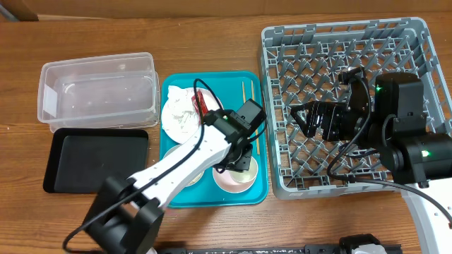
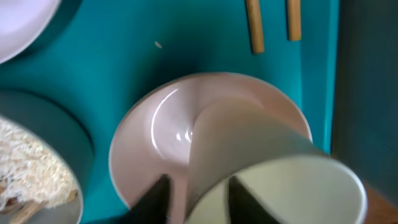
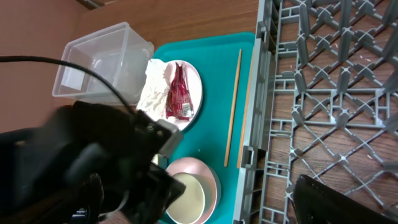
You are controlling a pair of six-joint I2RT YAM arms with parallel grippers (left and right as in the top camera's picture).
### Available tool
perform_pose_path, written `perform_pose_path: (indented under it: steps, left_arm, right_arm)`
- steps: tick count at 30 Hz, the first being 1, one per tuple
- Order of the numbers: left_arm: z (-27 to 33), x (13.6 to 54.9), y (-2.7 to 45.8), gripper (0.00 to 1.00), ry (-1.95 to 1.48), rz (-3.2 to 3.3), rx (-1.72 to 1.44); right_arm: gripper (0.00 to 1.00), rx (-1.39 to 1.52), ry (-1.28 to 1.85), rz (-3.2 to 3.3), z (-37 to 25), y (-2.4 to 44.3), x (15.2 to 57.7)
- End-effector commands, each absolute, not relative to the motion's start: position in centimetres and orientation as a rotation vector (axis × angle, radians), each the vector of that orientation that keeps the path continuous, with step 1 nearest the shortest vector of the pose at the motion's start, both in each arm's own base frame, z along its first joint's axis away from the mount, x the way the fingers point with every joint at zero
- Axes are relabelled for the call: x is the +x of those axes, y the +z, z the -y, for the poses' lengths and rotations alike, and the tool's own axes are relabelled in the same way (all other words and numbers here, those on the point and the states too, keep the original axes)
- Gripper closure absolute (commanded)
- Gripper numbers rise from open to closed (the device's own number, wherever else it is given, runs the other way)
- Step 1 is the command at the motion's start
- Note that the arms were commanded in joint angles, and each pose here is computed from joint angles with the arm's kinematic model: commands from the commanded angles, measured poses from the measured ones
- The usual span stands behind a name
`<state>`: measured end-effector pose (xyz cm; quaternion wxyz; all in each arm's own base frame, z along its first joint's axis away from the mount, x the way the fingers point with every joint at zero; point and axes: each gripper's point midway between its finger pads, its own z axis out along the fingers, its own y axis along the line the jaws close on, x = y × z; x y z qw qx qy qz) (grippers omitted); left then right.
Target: Sort waste into correct bins and load items into the dishwasher
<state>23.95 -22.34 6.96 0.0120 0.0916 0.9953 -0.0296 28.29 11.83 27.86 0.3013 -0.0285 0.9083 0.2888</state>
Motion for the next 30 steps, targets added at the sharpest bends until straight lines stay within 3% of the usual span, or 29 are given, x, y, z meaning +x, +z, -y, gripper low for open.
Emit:
perform_pose_path:
  steps: [1, 4, 13, 24, 30]
  left_arm:
    - [23.0, 23.8, 7.0, 0.96, -0.151, -3.132, 0.266]
    - [22.3, 24.3, 8.8, 0.96, -0.158, -3.133, 0.215]
    - [16.4, 28.4, 20.3, 0.96, -0.344, -2.957, -0.071]
    - [13.5, 28.3, 28.3, 0.96, -1.249, -2.679, -0.009]
    - [16.0, 26.6, 32.6, 0.96, -1.616, -2.442, 0.22]
  right_arm:
    - [0.0, -0.08, 0.771, -2.367, -11.8, 29.4, 28.3]
    - [0.0, -0.079, 0.771, -2.368, -11.8, 29.3, 28.3]
    - [0.0, -0.075, 0.772, -2.383, -11.8, 29.1, 28.0]
    - [0.04, -0.169, 0.966, -2.359, -14.1, 30.1, 26.7]
    - [0.12, -0.528, 1.232, -2.19, -18.1, 32.8, 23.9]
